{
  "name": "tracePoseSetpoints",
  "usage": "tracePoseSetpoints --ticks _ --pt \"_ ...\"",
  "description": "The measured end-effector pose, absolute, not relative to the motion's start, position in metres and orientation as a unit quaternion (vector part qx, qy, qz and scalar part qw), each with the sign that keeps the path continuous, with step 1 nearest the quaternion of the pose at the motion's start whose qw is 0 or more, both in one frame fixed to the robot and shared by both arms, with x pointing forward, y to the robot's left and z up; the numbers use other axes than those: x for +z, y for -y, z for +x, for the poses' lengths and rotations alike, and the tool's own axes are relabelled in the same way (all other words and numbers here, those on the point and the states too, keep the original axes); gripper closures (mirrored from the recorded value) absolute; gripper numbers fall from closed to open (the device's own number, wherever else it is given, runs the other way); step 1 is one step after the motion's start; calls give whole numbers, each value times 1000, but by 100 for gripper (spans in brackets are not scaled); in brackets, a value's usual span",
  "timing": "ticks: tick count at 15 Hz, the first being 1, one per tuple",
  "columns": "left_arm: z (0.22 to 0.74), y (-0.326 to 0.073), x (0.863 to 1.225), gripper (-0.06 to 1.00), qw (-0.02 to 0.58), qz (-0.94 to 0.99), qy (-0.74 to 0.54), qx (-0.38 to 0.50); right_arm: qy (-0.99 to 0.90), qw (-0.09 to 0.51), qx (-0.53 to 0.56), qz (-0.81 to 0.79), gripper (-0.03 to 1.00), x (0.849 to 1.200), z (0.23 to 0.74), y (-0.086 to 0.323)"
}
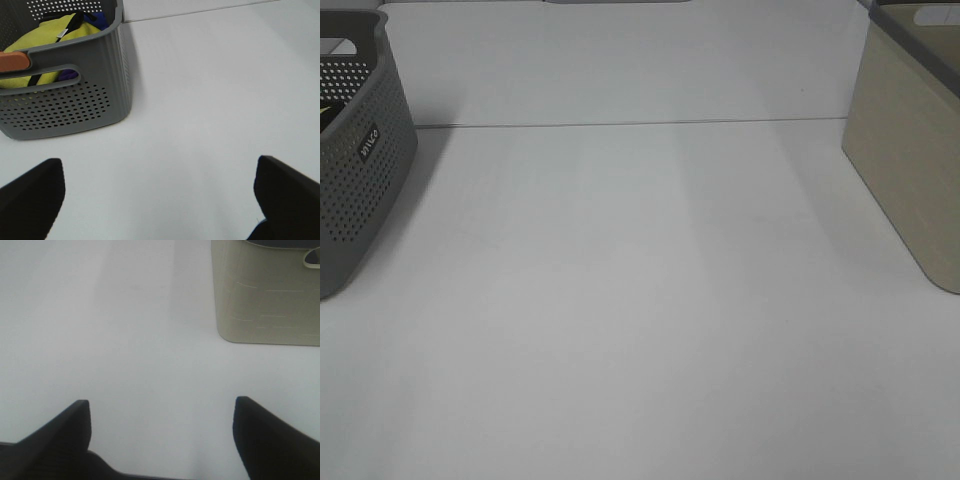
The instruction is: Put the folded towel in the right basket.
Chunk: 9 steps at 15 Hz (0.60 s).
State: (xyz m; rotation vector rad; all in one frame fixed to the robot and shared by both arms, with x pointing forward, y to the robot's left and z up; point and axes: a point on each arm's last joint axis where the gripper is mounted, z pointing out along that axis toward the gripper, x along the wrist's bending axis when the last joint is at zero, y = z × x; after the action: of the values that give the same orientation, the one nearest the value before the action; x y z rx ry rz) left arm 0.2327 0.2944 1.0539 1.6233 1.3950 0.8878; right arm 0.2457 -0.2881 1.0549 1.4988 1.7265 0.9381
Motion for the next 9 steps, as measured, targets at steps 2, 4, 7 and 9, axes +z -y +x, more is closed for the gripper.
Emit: tracePoseSetpoints --ticks 2,4,7,9 --pt "233 -294 1054 -3 401 642 -552 351 -660 329 358 573 22 1055 246 288" --pt "233 -294 1054 -3 401 642 -552 351 -660 329 358 573 22 1055 246 288" --pt "233 -294 1054 -3 401 642 -552 351 -647 354 379 559 22 1055 234 288" --pt "233 -294 1054 -3 401 642 -552 351 -645 358 385 555 22 1055 231 287"
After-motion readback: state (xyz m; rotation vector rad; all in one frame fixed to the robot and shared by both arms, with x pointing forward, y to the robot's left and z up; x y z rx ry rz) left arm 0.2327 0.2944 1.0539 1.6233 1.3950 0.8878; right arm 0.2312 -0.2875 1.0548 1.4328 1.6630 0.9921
